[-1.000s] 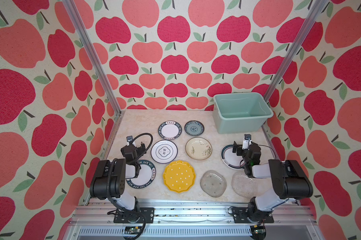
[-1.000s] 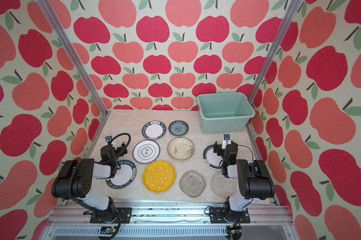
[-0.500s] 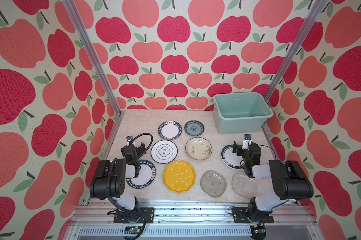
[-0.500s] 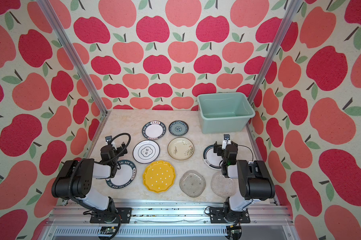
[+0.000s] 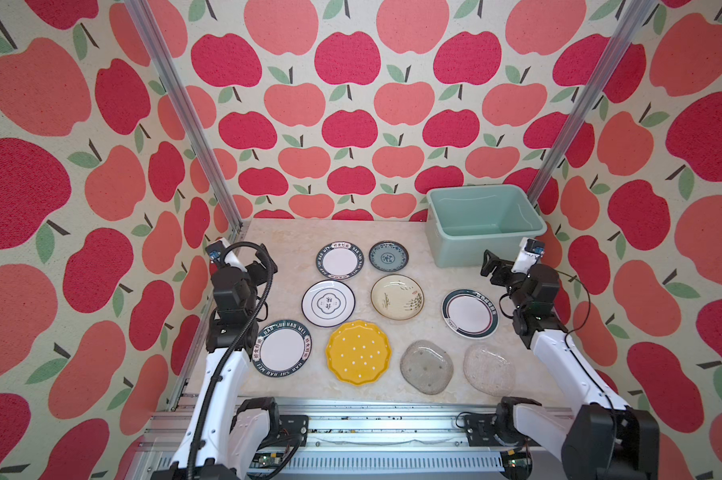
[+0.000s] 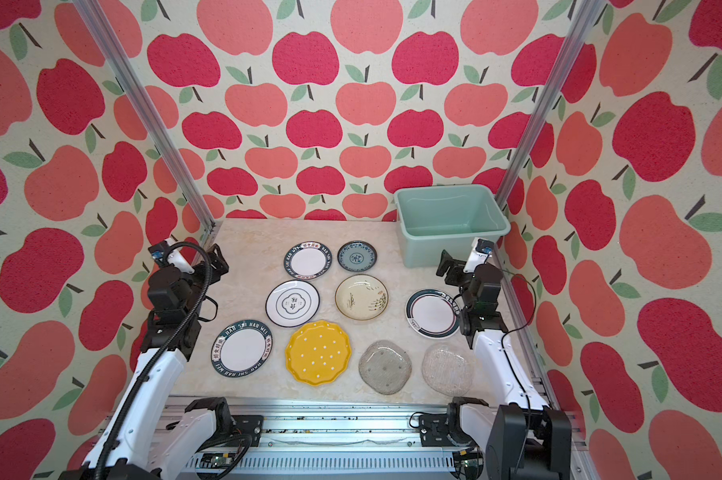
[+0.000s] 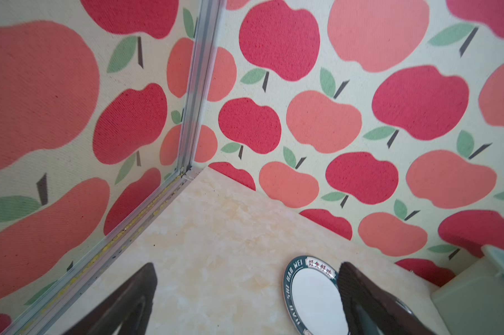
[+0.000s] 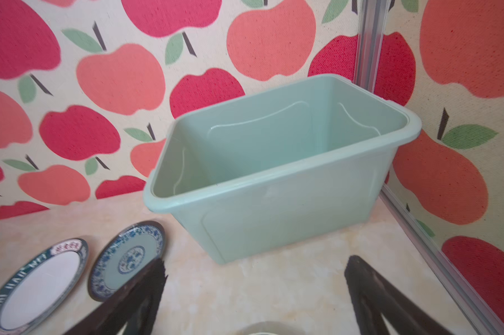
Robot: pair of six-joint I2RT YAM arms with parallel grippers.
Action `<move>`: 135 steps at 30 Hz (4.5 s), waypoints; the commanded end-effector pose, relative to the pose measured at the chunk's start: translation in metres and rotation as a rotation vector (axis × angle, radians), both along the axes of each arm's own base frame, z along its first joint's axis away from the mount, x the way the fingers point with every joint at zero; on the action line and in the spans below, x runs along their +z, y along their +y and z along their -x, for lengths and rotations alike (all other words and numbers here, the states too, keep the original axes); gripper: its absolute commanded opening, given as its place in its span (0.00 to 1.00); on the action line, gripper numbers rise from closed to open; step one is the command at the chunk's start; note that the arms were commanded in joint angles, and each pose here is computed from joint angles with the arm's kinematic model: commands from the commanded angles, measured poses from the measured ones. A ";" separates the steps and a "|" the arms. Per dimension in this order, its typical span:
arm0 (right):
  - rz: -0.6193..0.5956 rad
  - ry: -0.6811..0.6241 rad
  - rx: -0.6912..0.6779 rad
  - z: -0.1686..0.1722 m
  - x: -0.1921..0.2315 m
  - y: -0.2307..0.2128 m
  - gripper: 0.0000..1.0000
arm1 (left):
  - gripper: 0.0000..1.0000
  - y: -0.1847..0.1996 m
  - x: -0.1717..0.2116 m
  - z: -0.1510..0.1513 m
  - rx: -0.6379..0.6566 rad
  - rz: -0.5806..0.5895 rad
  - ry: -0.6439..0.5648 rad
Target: Place the plates into the plastic bin on the countertop
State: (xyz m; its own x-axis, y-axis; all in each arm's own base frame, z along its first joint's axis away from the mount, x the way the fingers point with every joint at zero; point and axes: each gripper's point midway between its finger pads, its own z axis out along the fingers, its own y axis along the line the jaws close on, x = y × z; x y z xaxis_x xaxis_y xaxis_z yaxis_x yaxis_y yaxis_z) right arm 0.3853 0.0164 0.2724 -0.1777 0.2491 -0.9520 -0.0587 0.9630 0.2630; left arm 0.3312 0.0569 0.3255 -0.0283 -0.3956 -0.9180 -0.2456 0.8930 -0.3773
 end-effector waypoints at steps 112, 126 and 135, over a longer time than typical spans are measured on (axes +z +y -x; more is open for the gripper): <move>-0.303 1.511 0.851 0.198 -0.200 0.345 0.83 | 0.99 -0.239 -0.292 0.148 -0.315 0.790 1.203; -0.282 1.303 0.936 0.195 -0.153 0.347 0.76 | 0.99 -0.242 -0.281 0.145 -0.355 0.755 1.201; -0.321 1.324 1.017 0.205 -0.155 0.367 0.70 | 0.99 -0.246 -0.280 0.143 -0.378 0.758 1.192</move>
State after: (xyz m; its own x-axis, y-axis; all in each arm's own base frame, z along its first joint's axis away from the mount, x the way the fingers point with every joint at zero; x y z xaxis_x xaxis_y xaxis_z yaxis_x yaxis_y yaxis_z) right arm 0.2041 0.3555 0.1022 -0.9749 -0.2217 0.0198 -0.1420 0.6881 0.7116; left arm 0.1799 -0.1825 0.0397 -0.7937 -0.5841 0.1697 -0.5820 0.6483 -0.4909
